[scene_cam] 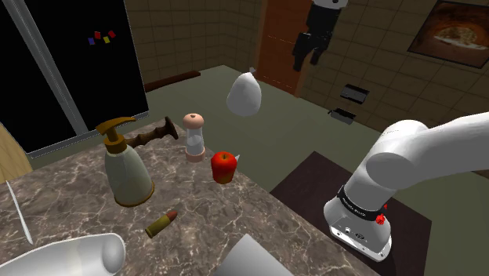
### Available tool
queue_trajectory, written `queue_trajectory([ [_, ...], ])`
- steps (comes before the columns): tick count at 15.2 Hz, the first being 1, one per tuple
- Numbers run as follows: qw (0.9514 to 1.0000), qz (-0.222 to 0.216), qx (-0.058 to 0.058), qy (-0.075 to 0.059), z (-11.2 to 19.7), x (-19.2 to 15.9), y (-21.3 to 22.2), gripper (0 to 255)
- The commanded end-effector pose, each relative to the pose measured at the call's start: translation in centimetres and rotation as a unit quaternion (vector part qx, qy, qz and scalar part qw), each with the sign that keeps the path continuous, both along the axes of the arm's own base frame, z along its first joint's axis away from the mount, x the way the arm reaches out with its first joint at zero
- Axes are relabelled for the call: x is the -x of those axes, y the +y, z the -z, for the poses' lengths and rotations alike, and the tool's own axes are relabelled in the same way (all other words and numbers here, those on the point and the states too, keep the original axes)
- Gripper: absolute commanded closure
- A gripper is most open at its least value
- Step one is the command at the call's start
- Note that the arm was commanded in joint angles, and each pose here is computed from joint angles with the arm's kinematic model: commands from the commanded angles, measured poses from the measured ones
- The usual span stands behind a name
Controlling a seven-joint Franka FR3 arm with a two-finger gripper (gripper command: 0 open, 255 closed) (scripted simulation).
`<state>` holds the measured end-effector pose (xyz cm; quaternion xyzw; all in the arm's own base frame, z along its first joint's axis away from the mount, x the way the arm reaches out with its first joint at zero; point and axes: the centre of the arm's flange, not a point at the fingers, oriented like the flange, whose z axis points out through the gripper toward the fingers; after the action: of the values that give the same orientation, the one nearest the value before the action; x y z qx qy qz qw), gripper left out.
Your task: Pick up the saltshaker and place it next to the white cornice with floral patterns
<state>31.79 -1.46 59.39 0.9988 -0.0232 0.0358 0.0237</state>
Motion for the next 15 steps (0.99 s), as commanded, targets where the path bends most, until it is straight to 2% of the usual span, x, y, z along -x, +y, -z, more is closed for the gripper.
queue_trajectory([
  [1, 1.0, 0.0, 0.0, 0.0, 0.0, 0.0, 0.0, 0],
  [15, 0.9995, -0.004, 0.028, 0.018, 6.9, -10.7, 14.7, 0],
])
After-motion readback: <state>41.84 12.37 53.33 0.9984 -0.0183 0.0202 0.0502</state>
